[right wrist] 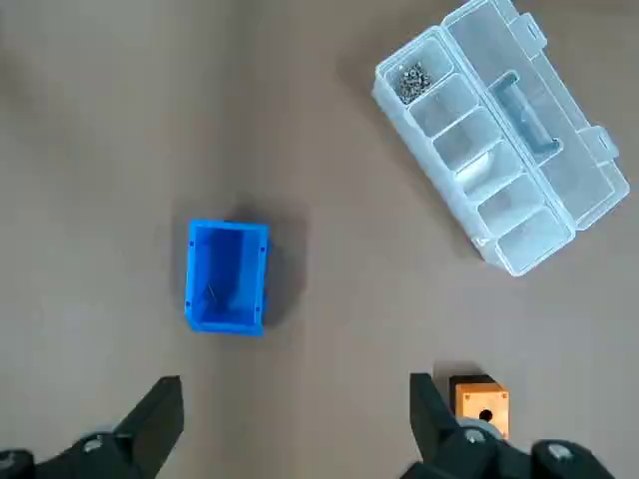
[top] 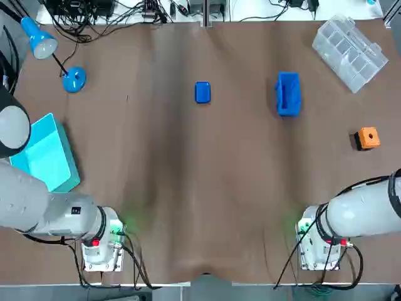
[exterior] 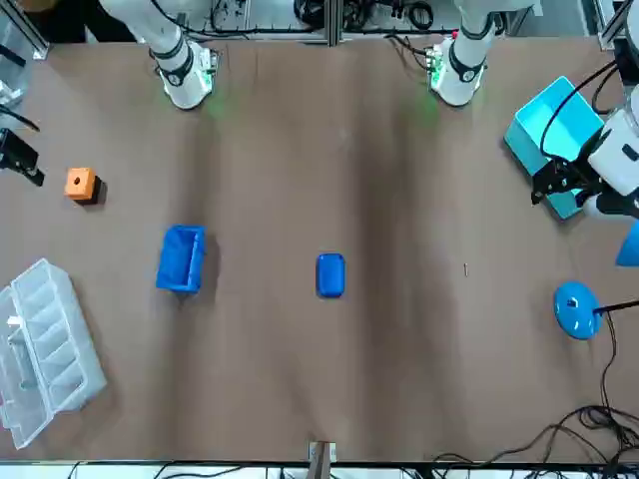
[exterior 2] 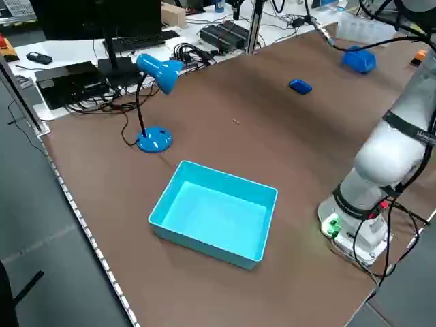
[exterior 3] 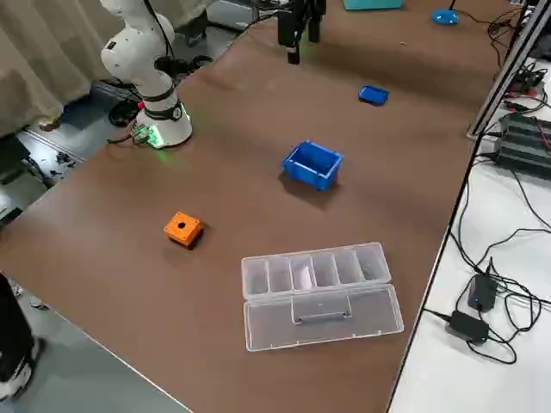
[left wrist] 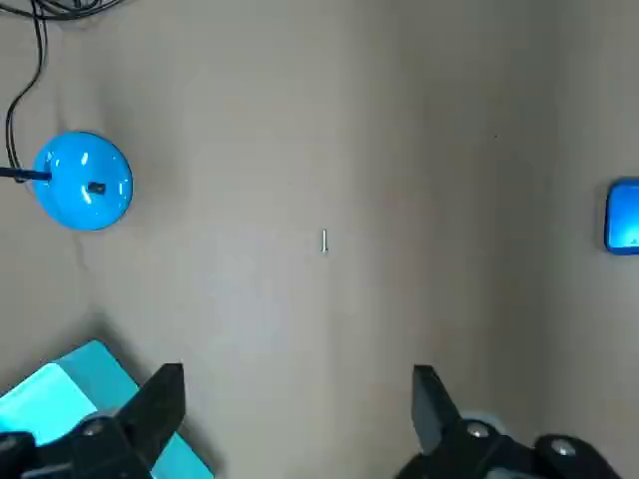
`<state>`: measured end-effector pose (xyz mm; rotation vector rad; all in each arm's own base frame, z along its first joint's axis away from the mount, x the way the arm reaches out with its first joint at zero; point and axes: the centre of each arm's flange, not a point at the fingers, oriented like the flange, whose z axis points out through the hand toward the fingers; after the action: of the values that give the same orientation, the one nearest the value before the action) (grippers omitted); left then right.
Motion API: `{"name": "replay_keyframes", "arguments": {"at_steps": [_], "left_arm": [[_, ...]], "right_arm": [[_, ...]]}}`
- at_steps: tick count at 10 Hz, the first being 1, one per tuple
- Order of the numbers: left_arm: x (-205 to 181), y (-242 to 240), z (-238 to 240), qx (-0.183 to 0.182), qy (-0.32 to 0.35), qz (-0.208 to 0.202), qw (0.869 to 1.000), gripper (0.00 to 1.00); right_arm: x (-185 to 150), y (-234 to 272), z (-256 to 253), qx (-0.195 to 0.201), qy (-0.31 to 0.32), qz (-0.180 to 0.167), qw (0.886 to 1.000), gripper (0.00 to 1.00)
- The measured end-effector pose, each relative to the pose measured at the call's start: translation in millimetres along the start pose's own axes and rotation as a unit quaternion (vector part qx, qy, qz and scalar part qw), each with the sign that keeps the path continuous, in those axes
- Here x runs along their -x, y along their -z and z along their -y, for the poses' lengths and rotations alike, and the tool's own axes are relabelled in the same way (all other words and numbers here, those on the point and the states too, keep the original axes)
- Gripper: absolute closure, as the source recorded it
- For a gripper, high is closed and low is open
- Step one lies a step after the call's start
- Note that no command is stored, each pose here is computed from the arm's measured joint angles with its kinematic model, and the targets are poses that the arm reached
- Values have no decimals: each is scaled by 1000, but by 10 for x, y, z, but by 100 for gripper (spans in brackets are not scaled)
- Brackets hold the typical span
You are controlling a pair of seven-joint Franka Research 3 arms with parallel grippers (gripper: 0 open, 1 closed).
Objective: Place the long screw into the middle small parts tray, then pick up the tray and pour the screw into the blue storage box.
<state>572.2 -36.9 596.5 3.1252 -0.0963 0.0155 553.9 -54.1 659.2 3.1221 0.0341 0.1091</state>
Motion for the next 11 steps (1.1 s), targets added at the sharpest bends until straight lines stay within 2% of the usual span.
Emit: {"name": "replay_keyframes", "arguments": {"at_steps": [6,9,11], "left_arm": [[-1,-2,18,0,2,0,1000,0],[-22,-89,260,0,23,8,1000,5],[-76,-248,346,1,30,22,999,1]], "right_arm": [[0,6,-2,0,0,-1,1000,0],[0,7,-3,0,0,-1,1000,0],[0,8,-4,0,0,-1,1000,0]]}}
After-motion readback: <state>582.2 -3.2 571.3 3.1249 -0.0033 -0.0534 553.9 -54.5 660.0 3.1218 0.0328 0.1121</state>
